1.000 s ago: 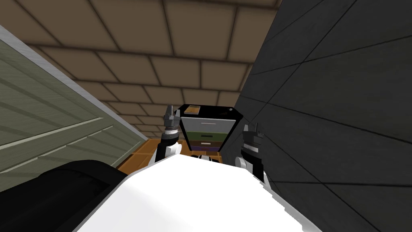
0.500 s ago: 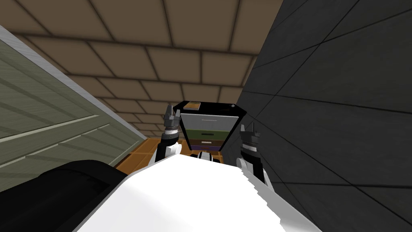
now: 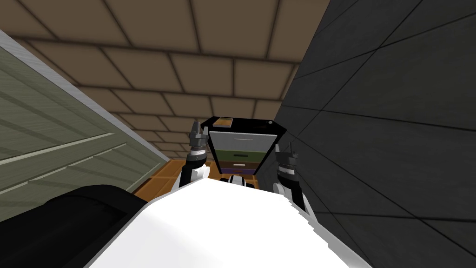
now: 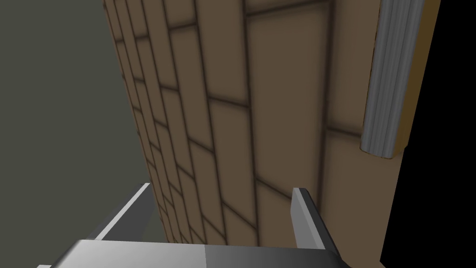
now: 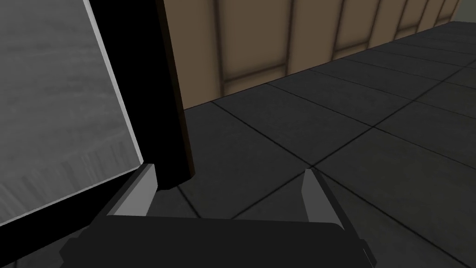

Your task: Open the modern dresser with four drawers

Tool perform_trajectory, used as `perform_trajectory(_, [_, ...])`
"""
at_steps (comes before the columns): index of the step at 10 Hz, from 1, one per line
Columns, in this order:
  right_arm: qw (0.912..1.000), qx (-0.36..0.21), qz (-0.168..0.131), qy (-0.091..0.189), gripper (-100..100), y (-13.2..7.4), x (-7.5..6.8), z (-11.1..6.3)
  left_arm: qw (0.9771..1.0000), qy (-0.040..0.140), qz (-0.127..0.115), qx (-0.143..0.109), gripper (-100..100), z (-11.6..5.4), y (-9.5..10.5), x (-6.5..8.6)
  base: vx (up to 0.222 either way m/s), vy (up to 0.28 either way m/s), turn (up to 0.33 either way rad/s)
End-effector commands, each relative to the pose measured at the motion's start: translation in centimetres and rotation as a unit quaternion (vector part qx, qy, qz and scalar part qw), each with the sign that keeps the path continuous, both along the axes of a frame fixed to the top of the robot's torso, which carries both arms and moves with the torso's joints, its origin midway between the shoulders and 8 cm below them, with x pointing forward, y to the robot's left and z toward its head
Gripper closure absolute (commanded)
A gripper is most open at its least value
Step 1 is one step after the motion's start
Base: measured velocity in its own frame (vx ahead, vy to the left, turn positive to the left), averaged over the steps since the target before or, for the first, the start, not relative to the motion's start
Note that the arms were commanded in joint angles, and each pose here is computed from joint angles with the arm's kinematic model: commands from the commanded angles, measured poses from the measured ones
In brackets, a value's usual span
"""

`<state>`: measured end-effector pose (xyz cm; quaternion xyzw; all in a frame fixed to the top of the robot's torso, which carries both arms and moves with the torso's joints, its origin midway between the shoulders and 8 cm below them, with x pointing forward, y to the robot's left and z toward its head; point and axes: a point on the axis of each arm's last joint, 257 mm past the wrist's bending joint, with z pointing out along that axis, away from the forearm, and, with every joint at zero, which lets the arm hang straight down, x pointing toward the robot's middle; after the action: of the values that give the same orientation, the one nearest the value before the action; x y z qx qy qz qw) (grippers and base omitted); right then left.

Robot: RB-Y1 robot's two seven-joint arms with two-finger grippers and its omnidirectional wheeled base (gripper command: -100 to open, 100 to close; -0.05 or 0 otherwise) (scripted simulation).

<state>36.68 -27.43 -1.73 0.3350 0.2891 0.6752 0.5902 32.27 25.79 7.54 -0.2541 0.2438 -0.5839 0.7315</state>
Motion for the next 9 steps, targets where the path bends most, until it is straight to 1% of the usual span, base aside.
perform_trajectory(1, [0.9990,0.029,0.033,0.005,-100,0.4,0.4,-0.8,1.0000,0.000,0.000,0.000,0,0.0,0.0,0.0,0.006,0.027,-0.002])
perform_trajectory(2, [0.9977,0.044,0.051,0.010,-100,0.8,0.7,-1.5,1.0000,0.000,0.000,0.000,0,0.0,0.0,0.0,0.003,0.029,-0.004])
perform_trajectory(4, [0.9964,0.058,0.061,0.010,-100,0.8,0.7,-1.5,1.0000,0.000,0.000,0.000,0,0.0,0.0,0.0,0.007,0.020,-0.001])
perform_trajectory(5, [0.9935,0.078,0.082,0.015,-100,1.2,1.0,-2.3,1.0000,0.000,0.000,0.000,0,0.0,0.0,0.0,0.007,0.022,-0.003])
perform_trajectory(6, [0.9920,0.088,0.089,0.016,-100,1.2,1.0,-2.3,1.0000,0.000,0.000,0.000,0,0.0,0.0,0.0,0.007,0.027,-0.003])
perform_trajectory(7, [0.9886,0.106,0.106,0.021,-100,1.5,1.4,-3.2,1.0000,0.000,0.000,0.000,0,0.0,0.0,0.0,0.010,0.034,-0.006])
perform_trajectory(9, [0.9846,0.125,0.120,0.022,-100,1.5,1.4,-3.2,1.0000,0.000,0.000,0.000,0,0.0,0.0,0.0,0.005,0.026,-0.001])
